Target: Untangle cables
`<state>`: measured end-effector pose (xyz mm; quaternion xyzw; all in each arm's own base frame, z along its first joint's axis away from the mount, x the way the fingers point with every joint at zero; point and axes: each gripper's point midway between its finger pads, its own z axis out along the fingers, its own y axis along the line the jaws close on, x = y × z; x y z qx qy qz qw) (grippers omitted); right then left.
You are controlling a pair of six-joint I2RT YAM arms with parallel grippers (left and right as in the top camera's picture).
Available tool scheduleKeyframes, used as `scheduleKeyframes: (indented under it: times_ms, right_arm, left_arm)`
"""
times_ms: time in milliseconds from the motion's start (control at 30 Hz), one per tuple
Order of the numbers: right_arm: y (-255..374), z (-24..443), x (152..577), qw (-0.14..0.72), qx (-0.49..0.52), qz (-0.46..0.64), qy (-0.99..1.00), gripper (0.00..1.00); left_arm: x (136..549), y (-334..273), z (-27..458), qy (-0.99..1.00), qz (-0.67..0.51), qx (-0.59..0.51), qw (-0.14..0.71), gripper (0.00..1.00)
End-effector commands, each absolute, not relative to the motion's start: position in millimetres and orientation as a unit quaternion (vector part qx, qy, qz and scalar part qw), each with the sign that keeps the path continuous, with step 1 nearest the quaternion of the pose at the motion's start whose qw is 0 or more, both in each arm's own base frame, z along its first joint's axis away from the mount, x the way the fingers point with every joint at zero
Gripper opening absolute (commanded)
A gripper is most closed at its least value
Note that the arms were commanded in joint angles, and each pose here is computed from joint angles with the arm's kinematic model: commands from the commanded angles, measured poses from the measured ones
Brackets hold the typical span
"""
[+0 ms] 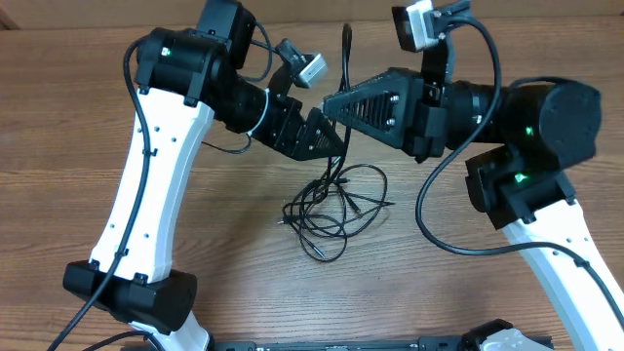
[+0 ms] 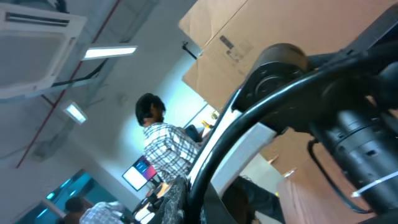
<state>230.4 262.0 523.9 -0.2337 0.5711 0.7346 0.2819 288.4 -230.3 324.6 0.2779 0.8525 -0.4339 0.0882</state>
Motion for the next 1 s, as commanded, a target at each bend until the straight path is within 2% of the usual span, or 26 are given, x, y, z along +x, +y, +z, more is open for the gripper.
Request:
scheduleKeyframes:
  times_ms: [0,33,133,233,300,400,600,700,867,967]
  right_arm:
    - [256,538,220,0.272,-0.228,0.744,0.566,0.04]
    - [256,538,220,0.272,-0.229,0.744,0.566,0.04]
    - [256,538,220,0.271,-0.228,0.745,0.566,0.04]
    - [256,538,220,0.27,-0.229,0.744,0.566,0.04]
    - [256,537,219,0.268,-0.231,0.744,0.567,0.04]
    - [256,536,217,0.264,-0.236,0.743,0.568,0.04]
    - [256,534,216,0.26,-0.241,0.741,0.571,0.04]
    - [252,527,223,0.262,-0.237,0.732,0.582,0.04]
    - [236,489,261,0.266,-0.185,0.695,0.642,0.04]
    - [222,462,283,0.259,-0.14,0.673,0.679,0.04]
  left_arm:
    - [281,-236,331,0.841,-0.446,0.293,0.092,0.75]
    - [280,-237,332,0.839,-0.449,0.295,0.091,0.68]
    - [277,-242,335,0.831,-0.46,0.298,0.09,0.58]
    - [277,-244,336,0.829,-0.462,0.301,0.092,0.32]
    - [278,-244,336,0.828,-0.462,0.302,0.094,0.19]
    - [279,-244,337,0.828,-0.463,0.303,0.097,0.06]
    - [286,-241,335,0.836,-0.455,0.29,0.101,0.04]
    - [311,-221,326,0.885,-0.386,0.228,0.122,0.04]
    - [352,-161,347,0.941,-0.229,0.114,0.222,0.04]
    - [358,-143,382,0.932,-0.204,0.09,0.287,0.04]
